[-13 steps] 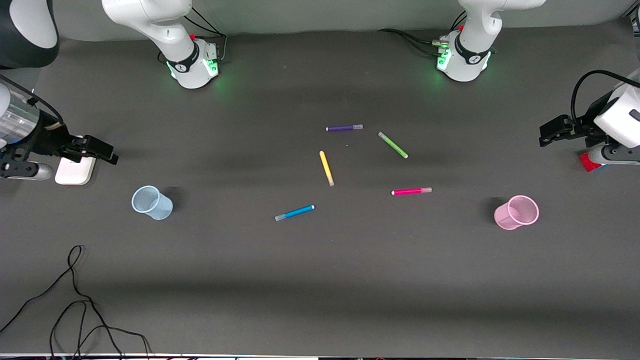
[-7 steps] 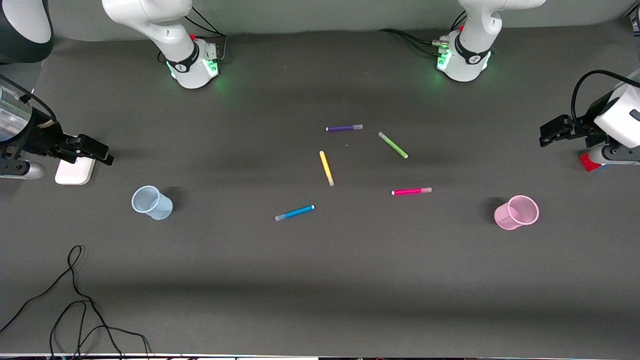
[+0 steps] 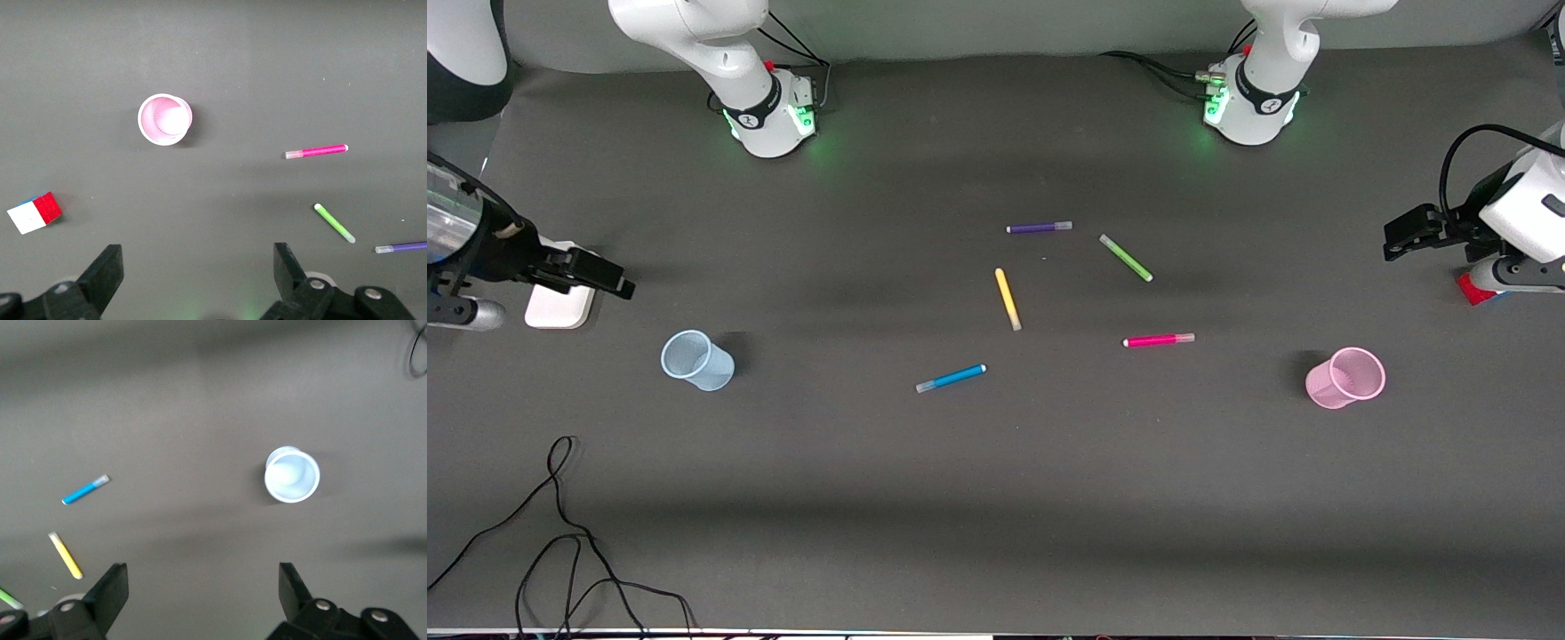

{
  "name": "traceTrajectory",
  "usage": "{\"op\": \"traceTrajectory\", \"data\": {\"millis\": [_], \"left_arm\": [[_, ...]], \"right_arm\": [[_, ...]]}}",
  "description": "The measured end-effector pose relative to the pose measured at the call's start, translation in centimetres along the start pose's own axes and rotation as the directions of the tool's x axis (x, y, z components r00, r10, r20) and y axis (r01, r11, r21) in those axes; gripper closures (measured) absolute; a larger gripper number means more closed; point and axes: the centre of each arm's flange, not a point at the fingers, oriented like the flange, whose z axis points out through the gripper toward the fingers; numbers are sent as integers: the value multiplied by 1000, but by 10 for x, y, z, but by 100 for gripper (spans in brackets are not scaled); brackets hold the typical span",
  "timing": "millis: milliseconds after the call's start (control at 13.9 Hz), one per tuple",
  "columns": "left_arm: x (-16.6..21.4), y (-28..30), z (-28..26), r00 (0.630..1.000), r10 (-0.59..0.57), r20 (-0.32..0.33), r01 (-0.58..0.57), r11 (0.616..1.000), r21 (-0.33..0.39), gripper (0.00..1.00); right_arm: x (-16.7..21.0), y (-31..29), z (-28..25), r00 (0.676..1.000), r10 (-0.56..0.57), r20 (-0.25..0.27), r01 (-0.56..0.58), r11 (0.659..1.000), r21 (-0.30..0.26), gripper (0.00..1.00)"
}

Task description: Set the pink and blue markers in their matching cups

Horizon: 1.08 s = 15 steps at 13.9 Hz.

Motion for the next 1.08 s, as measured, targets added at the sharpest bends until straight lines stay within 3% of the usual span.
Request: {"op": "traceTrajectory", "data": {"millis": [144,359,575,718,862,1077], "left_arm": [[0,9,1,1000,-22,2,22,1000,-2,0],[-1,45,3,995,-104,2,104,995,2,0],[-2,85,8,962,-272,5,272,962,-8,0],[-3,112,14,902,-431,24,432,902,-18,0],[-3,138,20,817,-575,26,576,817,-23,0],[-4,185,38,628,-778,35,779,627,-21,0]], "right_arm": [[13,-30,24,992,119,28,-119,993,-12,0],[28,-85,75,978,197,73,-192,979,-63,0],[44,-108,129,955,274,115,-264,960,-91,0],[55,-129,153,932,340,128,-333,940,-76,0],[61,-145,170,902,414,125,-405,910,-89,0],[60,-174,194,880,465,99,-458,885,-85,0]]}}
